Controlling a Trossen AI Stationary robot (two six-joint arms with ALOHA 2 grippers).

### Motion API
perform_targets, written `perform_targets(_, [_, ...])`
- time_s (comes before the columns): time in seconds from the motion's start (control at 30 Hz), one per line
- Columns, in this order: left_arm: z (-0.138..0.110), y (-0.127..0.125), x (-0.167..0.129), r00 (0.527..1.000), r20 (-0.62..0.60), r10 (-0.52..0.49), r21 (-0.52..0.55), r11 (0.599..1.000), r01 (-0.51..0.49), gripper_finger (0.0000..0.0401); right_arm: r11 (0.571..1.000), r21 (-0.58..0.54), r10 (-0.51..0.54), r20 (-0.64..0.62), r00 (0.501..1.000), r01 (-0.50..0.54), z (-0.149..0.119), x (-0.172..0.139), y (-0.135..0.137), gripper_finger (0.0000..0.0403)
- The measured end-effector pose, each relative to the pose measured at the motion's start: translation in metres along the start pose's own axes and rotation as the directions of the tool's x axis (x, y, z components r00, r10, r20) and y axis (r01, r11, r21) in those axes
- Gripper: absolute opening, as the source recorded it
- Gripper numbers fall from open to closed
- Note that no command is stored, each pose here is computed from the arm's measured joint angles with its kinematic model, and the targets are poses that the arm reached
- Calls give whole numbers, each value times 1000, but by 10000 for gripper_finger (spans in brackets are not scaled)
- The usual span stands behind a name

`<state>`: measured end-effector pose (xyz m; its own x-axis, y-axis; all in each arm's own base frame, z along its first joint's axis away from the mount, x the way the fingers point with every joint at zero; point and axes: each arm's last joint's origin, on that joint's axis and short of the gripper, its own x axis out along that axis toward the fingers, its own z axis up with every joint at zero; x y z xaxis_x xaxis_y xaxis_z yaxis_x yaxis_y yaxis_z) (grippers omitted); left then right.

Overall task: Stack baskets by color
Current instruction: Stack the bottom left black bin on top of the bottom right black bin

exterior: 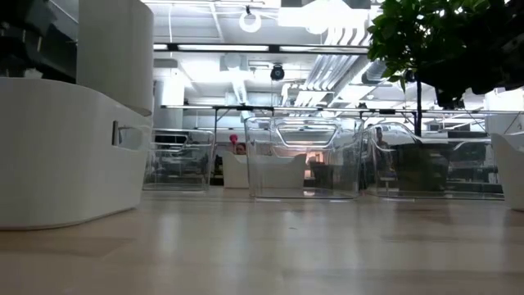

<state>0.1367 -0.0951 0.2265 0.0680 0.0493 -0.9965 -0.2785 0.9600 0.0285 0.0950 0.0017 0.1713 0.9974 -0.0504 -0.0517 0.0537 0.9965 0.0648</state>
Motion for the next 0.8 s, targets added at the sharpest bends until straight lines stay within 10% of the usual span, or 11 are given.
perform_targets(0.23, [-10, -9, 11, 988, -19, 154, 98, 984, -152, 248, 1000, 0, 0, 0, 1000, 0, 0, 0, 0, 0])
perform_targets(0.8, [-23, 4, 62, 987, -82, 138, 131, 983, -127, 214, 1000, 0, 0, 1, 1000, 0, 0, 0, 0, 0])
